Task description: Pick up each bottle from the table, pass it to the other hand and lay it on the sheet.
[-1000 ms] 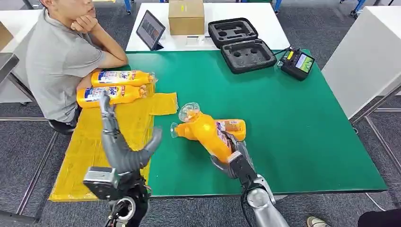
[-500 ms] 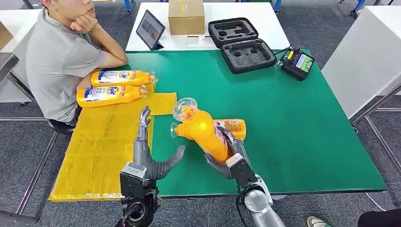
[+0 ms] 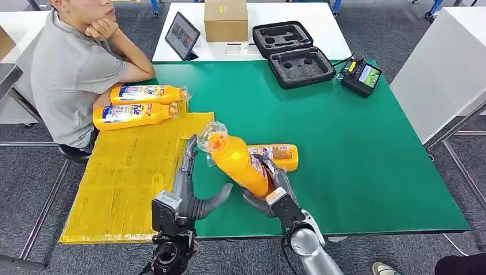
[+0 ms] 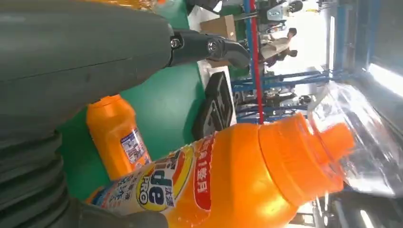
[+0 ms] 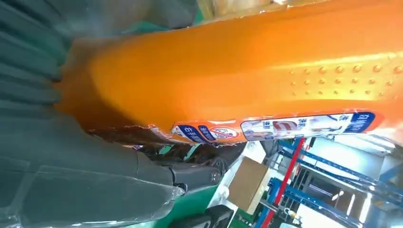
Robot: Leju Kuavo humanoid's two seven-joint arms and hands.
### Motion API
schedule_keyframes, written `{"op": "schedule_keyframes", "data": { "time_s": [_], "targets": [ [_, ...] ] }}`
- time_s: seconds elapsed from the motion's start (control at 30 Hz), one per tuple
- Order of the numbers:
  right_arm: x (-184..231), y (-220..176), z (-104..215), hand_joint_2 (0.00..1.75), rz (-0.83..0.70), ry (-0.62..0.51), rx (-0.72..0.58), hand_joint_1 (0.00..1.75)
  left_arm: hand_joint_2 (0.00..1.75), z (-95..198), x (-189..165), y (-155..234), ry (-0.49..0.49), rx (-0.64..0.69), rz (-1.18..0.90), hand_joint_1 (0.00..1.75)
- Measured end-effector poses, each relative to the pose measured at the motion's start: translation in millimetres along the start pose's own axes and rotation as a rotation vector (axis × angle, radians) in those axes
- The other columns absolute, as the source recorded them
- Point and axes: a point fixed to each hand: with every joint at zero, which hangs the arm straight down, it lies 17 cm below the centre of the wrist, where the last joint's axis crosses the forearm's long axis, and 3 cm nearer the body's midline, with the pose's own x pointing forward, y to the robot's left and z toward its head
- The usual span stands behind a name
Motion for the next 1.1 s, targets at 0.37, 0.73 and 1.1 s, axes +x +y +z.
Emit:
{"op": "schedule_keyframes", "data": {
  "time_s": [0.37, 0.73, 1.1],
  "targets": [
    [-13.4, 22.2, -1.7, 1.75, 0.007, 0.018, 0.053, 1.75, 1.75, 3.7, -19.3, -19.4, 0.077, -0.068, 0.162, 0.0],
    [-25.3, 42.1, 0.5, 1.75, 0.006, 0.048, 0.104, 1.75, 1.75, 2.6, -30.3, -21.5, 0.1, -0.072, 0.148, 0.0],
    [-27.1, 67.6, 1.3, 1.75, -0.013, 0.049, 0.145, 1.75, 1.75, -4.8, -33.3, -19.6, 0.09, -0.038, 0.067, 0.0]
  ]
}}
